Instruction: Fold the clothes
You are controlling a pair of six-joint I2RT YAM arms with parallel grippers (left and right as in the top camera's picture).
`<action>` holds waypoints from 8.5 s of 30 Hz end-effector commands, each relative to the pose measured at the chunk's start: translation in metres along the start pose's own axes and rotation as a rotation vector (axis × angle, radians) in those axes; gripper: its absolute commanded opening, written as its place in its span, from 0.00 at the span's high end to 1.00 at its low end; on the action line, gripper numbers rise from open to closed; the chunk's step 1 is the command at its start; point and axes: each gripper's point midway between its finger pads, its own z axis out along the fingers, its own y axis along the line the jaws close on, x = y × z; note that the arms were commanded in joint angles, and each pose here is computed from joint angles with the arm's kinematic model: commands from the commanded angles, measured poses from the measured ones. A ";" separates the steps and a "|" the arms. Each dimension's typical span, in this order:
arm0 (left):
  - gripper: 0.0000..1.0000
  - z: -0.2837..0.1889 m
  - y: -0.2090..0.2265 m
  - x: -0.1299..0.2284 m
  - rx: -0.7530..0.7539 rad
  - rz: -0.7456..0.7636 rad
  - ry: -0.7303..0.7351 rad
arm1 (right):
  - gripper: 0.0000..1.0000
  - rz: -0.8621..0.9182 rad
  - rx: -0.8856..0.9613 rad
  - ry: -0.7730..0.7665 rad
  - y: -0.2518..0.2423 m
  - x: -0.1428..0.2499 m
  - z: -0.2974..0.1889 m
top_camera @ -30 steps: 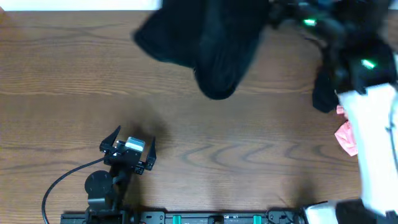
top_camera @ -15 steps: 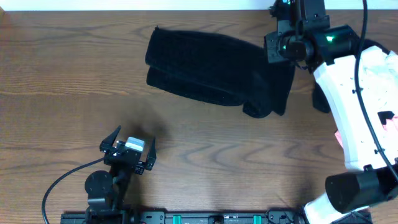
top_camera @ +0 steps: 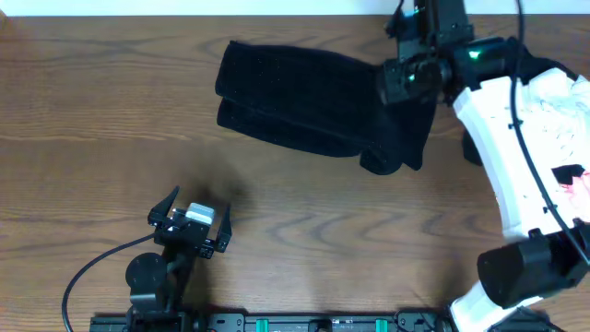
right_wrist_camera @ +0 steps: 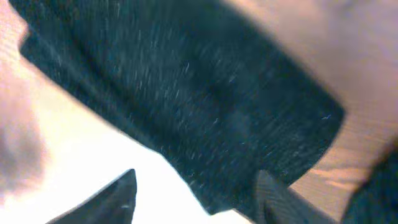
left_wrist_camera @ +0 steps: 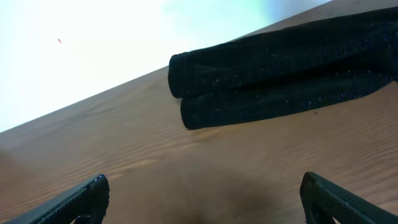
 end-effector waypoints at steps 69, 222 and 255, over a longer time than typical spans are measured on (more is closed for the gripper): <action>0.02 0.005 -0.048 0.022 0.270 -0.139 0.076 | 0.99 -0.499 -0.048 -0.410 0.110 0.027 -0.111; 0.21 0.155 -0.198 -0.084 -0.054 -2.151 1.021 | 0.99 -0.329 0.048 -0.343 0.086 0.037 -0.103; 0.17 0.086 -0.156 0.022 -0.445 -1.639 1.239 | 0.98 -0.333 0.048 -0.353 0.086 0.034 -0.104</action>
